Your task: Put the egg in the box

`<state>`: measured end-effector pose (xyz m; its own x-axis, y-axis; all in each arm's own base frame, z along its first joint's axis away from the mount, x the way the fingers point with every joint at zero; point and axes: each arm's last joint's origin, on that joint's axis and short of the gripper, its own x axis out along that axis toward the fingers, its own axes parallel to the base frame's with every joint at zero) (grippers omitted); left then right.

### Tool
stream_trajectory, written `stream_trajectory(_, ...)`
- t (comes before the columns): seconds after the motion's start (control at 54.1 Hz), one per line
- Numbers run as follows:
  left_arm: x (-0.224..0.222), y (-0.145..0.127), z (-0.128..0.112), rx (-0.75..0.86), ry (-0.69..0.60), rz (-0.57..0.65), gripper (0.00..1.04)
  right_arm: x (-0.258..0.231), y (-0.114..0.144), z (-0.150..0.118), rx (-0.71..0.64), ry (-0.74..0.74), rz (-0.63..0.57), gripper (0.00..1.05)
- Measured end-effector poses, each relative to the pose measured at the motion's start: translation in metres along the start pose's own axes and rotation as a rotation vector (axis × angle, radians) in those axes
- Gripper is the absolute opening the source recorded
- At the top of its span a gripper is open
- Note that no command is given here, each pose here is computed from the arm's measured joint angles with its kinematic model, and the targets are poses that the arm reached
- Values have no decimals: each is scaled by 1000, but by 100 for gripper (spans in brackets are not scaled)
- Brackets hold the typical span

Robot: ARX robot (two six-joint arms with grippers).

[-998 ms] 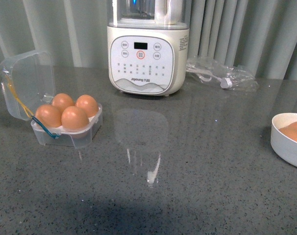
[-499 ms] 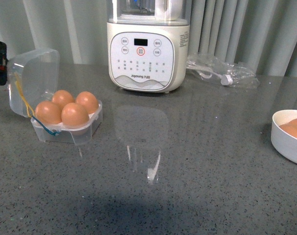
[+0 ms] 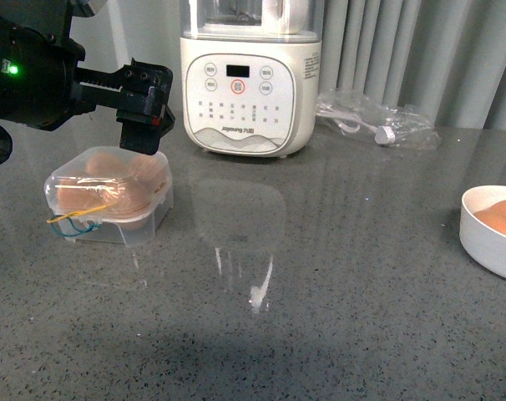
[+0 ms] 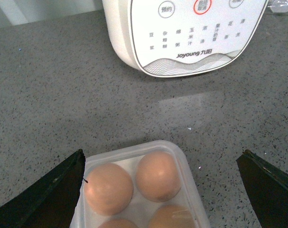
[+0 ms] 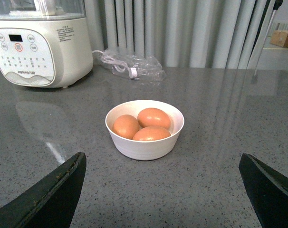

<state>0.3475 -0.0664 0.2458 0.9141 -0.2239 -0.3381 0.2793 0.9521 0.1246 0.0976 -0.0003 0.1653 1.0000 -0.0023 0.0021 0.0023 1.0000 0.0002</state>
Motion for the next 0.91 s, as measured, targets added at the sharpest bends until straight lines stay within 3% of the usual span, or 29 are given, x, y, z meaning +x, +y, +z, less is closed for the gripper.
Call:
stream_trajectory(0.277,-25,1,-4,0,-7,42,98,0,0,0,0,0,0,97)
stream_trajectory(0.684,-98,37,12,-64,-130,181,98,0,0,0,0,0,0,97)
stream_trajectory(0.906,-150,57,-8,-173,-134,269,98,0,0,0,0,0,0,97)
